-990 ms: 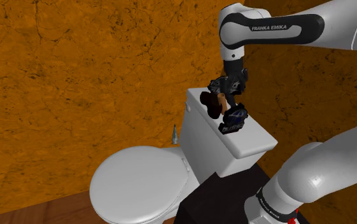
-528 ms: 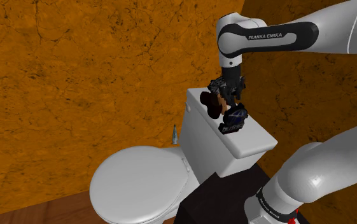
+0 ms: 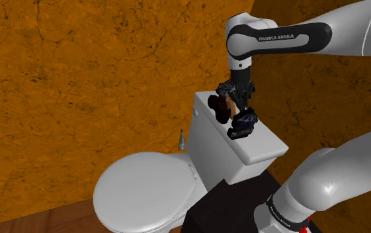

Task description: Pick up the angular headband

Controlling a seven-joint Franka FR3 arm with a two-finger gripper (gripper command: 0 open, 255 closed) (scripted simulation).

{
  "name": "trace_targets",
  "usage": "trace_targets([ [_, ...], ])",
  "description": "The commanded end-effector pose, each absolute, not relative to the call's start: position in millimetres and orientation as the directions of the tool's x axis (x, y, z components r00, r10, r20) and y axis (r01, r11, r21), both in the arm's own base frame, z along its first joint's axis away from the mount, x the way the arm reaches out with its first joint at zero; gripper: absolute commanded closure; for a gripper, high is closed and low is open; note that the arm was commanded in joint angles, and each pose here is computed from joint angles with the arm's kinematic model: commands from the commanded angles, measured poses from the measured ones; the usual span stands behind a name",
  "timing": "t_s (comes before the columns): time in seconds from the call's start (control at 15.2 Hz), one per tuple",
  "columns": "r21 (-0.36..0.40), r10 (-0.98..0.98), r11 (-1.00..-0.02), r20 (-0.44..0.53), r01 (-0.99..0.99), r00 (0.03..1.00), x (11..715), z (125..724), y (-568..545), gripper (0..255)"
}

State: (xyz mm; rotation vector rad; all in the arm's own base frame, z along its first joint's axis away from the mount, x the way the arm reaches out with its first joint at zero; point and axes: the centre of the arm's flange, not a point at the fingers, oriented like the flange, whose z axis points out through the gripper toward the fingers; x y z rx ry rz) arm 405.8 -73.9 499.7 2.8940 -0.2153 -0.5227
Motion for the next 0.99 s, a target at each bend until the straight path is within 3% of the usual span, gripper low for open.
trace_targets([
  [0.0, 0.214, -0.176, -0.971, -0.334, -0.108, 0.926, 407, 497, -74, 255],
  [0.92, 0.214, -0.176, -0.971, -0.334, -0.108, 0.926, 407, 571, -74, 255],
])
